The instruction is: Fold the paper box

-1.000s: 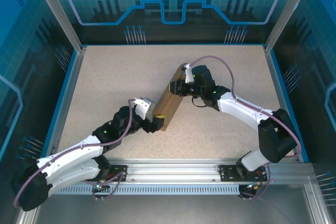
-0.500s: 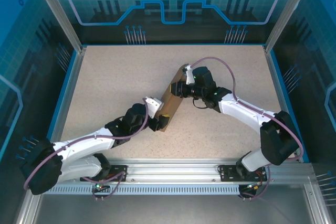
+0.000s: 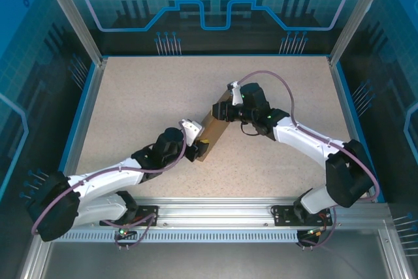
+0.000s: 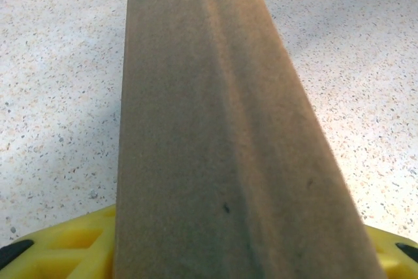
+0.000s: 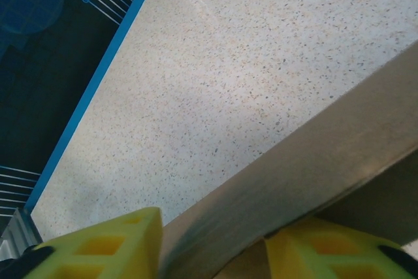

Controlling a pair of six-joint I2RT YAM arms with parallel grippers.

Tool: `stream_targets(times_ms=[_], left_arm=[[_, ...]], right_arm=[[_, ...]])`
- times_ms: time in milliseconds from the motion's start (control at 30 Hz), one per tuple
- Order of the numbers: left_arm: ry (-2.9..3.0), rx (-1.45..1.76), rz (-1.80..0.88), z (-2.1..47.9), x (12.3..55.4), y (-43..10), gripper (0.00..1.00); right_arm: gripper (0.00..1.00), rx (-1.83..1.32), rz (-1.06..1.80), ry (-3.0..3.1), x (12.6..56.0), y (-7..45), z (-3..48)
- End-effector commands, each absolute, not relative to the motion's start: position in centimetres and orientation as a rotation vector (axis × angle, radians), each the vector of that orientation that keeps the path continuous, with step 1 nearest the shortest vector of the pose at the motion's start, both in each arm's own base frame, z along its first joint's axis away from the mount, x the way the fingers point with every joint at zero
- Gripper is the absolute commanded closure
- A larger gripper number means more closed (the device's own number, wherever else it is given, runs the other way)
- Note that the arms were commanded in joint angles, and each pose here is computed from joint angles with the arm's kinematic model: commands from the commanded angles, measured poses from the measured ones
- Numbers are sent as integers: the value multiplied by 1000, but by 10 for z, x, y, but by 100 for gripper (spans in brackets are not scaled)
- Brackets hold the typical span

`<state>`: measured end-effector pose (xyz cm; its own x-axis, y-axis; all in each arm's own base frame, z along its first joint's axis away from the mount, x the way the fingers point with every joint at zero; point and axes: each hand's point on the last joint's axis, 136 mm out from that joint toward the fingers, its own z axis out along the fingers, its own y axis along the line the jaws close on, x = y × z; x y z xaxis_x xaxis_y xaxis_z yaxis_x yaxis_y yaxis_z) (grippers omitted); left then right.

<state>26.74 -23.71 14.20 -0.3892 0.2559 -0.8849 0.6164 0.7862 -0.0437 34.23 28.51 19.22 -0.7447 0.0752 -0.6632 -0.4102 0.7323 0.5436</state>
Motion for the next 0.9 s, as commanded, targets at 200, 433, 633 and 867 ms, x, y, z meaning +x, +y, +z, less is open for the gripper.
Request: stream_targets(times_ms=[200, 433, 633, 867], left_arm=[[1841, 811, -483, 171, 287, -230, 53], [1799, 847, -577, 189, 306, -215, 54], [1785, 916, -636, 203, 318, -206, 56], [1768, 1089, -708, 210, 308, -195, 57]], right_arm=[[35, -484, 737, 2307, 333, 263, 202], [30, -691, 615, 2157, 352, 243, 251], [28, -768, 472, 2003, 378, 216, 286], [28, -788, 432, 1904, 399, 174, 308]])
